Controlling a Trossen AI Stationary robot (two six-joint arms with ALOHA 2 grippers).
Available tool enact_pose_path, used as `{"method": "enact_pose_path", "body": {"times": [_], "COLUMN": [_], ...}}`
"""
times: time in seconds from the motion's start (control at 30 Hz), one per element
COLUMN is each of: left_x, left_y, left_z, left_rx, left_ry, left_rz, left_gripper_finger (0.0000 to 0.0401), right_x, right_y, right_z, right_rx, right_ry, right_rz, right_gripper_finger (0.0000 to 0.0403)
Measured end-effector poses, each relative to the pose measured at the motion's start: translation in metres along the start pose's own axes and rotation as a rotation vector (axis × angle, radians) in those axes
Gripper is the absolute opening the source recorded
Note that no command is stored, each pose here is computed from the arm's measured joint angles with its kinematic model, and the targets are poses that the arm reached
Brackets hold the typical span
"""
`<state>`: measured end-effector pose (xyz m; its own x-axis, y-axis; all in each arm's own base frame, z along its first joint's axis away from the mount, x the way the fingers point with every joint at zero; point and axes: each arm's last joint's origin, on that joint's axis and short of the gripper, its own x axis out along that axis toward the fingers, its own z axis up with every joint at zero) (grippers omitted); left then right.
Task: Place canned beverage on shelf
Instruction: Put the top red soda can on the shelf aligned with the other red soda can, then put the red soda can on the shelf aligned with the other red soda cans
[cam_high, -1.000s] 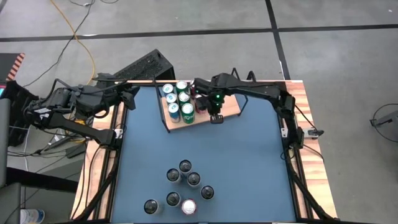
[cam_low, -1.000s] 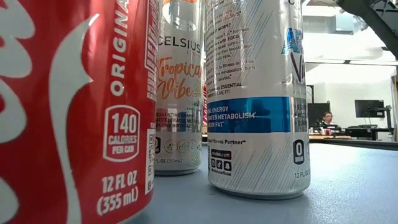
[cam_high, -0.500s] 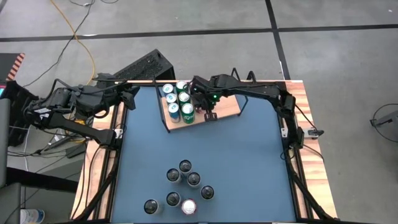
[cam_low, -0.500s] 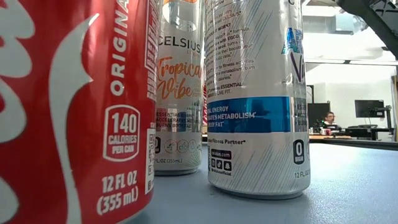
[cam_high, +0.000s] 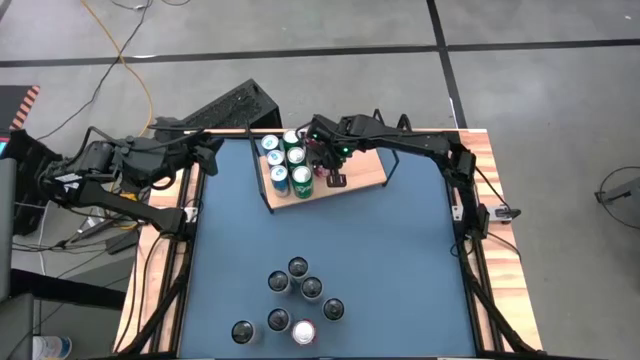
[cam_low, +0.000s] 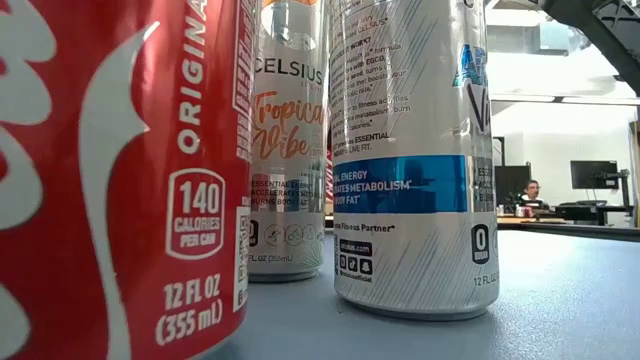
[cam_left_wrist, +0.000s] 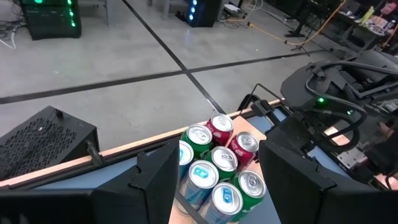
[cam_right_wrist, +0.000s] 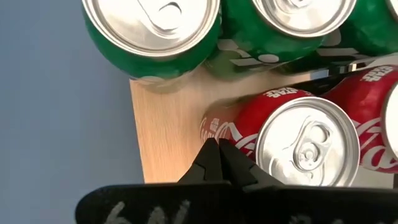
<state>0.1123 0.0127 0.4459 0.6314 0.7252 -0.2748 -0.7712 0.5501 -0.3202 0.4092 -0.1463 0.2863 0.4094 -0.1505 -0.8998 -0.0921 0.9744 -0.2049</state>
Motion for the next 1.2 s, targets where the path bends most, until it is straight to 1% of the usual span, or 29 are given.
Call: {"method": "enact_pose_path", "body": {"times": [0.2,0.4,0.5,0.63,0.77,0.87,0.97,1.03,1.1,1.2], "left_x": [0.0,0.0,0.0,0.0,0.003,0.006,0.011,0.014,0.019,0.023], "left_y": [0.0,0.001,0.0,-0.001,-0.007,-0.014,-0.022,-0.027,-0.033,-0.04], "left_z": [0.0,0.0,0.0,-0.001,-0.004,-0.008,-0.012,-0.013,-0.017,-0.019], "left_rx": [0.0,0.0,0.0,0.011,0.049,0.09,0.142,0.165,0.203,0.247], "left_ry": [-0.015,-0.016,-0.01,0.033,0.095,0.16,0.213,0.228,0.246,0.259], "left_rz": [0.018,0.019,0.011,-0.041,-0.107,-0.187,-0.249,-0.276,-0.279,-0.316], "left_gripper_finger": [0.0206,0.0206,0.0206,0.0206,0.0206,0.0206,0.0206,0.0206,0.0206,0.0206], "right_x": [0.0,-0.001,-0.012,-0.053,-0.108,-0.154,-0.196,-0.214,-0.225,-0.234], "right_y": [-0.002,0.0,0.007,0.028,0.054,0.074,0.093,0.106,0.12,0.142], "right_z": [0.001,0.002,0.005,0.014,0.015,0.011,0.005,-0.001,-0.003,-0.004], "right_rx": [-0.034,-0.047,-0.065,-0.113,-0.158,-0.138,-0.07,-0.036,-0.015,-0.009], "right_ry": [0.007,0.008,0.038,0.032,0.034,-0.017,-0.123,-0.175,-0.192,-0.204], "right_rz": [-0.044,-0.043,-0.017,0.057,0.092,0.095,0.091,0.103,0.112,0.098], "right_gripper_finger": [0.0,0.0,0.0,0.0,0.0,0.0,0.0,0.0,0.0002,0.0023]}}
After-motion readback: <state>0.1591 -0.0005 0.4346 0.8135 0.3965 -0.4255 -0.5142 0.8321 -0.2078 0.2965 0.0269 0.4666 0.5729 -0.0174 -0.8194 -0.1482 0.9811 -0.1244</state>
